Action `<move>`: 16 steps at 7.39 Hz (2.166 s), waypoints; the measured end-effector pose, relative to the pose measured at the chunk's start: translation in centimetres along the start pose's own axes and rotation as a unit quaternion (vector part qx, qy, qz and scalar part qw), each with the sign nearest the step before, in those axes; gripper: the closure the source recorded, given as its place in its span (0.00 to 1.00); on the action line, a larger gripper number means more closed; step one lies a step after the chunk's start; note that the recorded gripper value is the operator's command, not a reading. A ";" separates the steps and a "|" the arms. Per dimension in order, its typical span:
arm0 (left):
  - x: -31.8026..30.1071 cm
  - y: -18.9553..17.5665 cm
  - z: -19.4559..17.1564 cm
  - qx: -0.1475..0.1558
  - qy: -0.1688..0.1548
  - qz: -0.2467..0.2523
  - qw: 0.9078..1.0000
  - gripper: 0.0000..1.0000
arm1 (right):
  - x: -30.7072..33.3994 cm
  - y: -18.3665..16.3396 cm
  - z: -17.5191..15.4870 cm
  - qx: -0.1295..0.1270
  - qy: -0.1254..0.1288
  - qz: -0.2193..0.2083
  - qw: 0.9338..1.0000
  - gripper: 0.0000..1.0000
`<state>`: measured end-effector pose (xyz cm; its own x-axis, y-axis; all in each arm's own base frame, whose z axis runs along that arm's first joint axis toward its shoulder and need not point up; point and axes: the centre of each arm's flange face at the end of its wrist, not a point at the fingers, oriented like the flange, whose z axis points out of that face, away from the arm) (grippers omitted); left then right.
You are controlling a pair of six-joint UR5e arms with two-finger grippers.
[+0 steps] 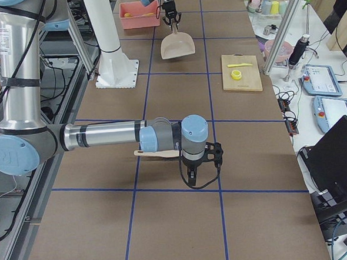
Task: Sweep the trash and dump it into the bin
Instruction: 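Bring the empty dustpan back and lower it onto the table with the left gripper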
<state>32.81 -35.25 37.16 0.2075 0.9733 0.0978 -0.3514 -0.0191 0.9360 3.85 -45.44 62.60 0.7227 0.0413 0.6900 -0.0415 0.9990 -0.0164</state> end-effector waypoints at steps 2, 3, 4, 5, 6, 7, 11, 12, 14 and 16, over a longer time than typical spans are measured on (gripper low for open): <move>-1.1 -0.9 1.4 -0.009 0.025 -0.011 1.000 1.00 | 0.1 0.1 0.0 0.000 0.000 0.000 1.000 0.00; -2.0 -1.1 2.1 -0.012 0.043 -0.003 0.999 1.00 | 0.1 0.1 0.1 -0.001 -0.001 0.000 1.000 0.00; -3.0 -1.1 2.6 -0.017 0.055 0.015 0.998 1.00 | 0.1 0.1 0.1 -0.001 -0.001 0.000 1.000 0.00; -3.8 -1.3 2.9 -0.019 0.063 0.032 0.997 1.00 | 0.2 0.1 0.1 -0.001 -0.001 0.000 1.000 0.00; -4.3 -1.8 3.4 -0.017 0.068 0.041 0.997 1.00 | 0.2 0.1 0.2 -0.002 -0.001 0.000 1.000 0.00; -4.6 -2.1 3.8 -0.016 0.070 0.045 0.996 1.00 | 0.2 0.1 0.2 -0.002 -0.001 0.000 1.000 0.00; -5.2 -2.5 4.7 -0.017 0.071 0.028 0.997 1.00 | 0.2 0.2 0.2 -0.002 -0.001 -0.001 1.000 0.00; -5.3 -2.5 5.1 -0.019 0.073 0.025 0.997 1.00 | 0.2 0.2 0.2 -0.002 -0.001 -0.001 1.000 0.00; -5.4 -2.6 5.8 -0.020 0.080 0.022 0.996 0.67 | 0.3 0.2 0.2 -0.003 -0.001 -0.001 1.000 0.00; -5.3 -2.8 5.9 -0.018 0.088 0.023 0.996 0.24 | 0.3 0.2 0.2 -0.003 -0.001 -0.001 1.000 0.00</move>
<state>38.12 -41.74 36.03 0.0292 0.9966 0.0764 -0.3893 -0.0590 0.9192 3.88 -45.25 62.96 0.7214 0.0402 0.6914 -0.0369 0.9991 -0.0196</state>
